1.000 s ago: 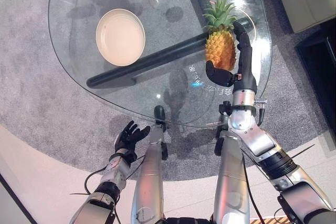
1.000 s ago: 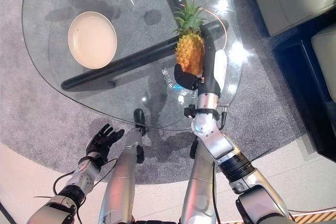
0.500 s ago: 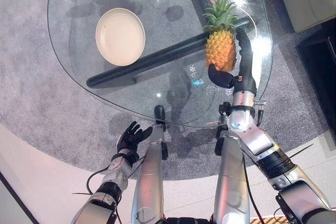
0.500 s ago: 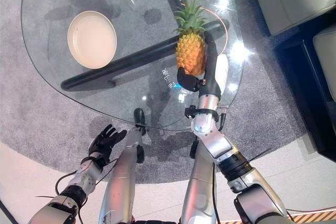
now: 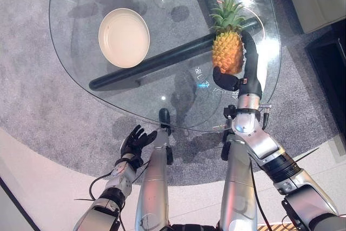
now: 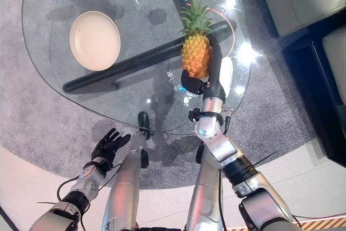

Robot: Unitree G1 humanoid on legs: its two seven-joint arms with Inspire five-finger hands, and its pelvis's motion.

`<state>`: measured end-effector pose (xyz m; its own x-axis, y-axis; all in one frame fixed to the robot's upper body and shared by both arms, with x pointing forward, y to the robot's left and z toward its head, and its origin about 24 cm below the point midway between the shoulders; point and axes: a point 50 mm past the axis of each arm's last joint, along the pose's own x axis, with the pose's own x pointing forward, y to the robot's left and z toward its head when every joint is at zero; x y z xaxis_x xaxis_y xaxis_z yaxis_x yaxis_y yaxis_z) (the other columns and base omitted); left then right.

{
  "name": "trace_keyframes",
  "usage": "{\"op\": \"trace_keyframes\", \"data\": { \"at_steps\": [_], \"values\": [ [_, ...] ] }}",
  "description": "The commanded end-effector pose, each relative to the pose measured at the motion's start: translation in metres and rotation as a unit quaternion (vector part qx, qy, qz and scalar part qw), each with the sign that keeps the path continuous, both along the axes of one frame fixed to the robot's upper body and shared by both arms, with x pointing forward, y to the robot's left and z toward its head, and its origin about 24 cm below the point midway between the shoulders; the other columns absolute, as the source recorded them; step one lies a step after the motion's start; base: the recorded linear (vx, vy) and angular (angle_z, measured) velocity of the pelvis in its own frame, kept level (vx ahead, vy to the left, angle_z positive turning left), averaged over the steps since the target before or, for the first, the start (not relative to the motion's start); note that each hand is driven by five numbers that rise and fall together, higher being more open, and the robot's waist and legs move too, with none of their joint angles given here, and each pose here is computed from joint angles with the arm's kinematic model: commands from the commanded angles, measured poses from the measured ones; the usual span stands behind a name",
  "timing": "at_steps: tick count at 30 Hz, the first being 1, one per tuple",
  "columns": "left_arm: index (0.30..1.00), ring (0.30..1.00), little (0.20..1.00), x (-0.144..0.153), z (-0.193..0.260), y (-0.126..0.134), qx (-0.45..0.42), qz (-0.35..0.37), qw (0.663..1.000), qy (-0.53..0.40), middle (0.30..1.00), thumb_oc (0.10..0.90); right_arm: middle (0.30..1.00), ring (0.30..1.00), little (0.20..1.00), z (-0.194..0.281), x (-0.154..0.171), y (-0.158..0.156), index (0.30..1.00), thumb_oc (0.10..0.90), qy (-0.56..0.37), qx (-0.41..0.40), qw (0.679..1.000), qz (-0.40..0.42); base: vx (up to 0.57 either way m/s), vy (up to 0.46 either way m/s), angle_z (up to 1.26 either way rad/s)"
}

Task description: Pick up the fruit to the plate

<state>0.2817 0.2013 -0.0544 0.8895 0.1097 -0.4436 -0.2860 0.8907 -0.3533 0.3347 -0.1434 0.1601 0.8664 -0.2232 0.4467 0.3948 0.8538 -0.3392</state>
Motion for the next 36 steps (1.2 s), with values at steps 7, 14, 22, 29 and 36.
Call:
{"op": "trace_keyframes", "data": {
  "at_steps": [7, 14, 22, 29, 36],
  "values": [
    [0.900, 0.900, 0.900, -0.012, -0.009, 0.012, 0.035, 0.004, 0.999, 0.018, 0.900, 0.800, 0.900, 0.900, 0.900, 0.024, 0.002, 0.011, 0.900, 0.800, -0.051, 0.057, 0.997, 0.007, 0.00, 0.000, 0.00],
    [0.900, 0.900, 0.900, -0.012, -0.010, 0.009, 0.035, -0.001, 0.999, 0.021, 0.900, 0.800, 0.900, 0.900, 0.900, 0.020, 0.008, 0.012, 0.900, 0.800, -0.032, 0.086, 0.996, -0.008, 0.00, 0.000, 0.00],
    [0.900, 0.900, 0.900, -0.010, -0.010, 0.008, 0.035, -0.006, 0.999, 0.021, 0.900, 0.800, 0.900, 0.900, 0.900, 0.022, 0.015, 0.011, 0.900, 0.800, -0.018, 0.100, 0.994, -0.028, 0.00, 0.000, 0.00],
    [0.900, 0.900, 0.900, -0.010, -0.010, 0.006, 0.036, -0.010, 0.999, 0.022, 0.900, 0.800, 0.900, 0.900, 0.900, 0.021, 0.020, 0.010, 0.900, 0.800, -0.003, 0.098, 0.994, -0.041, 0.00, 0.000, 0.00],
    [0.900, 0.900, 0.900, -0.008, -0.009, 0.004, 0.037, -0.015, 0.999, 0.019, 0.900, 0.800, 0.300, 0.300, 0.200, 0.017, 0.026, 0.006, 0.300, 0.100, 0.025, 0.076, 0.995, -0.058, 0.00, 0.000, 0.00]
  ]
}}
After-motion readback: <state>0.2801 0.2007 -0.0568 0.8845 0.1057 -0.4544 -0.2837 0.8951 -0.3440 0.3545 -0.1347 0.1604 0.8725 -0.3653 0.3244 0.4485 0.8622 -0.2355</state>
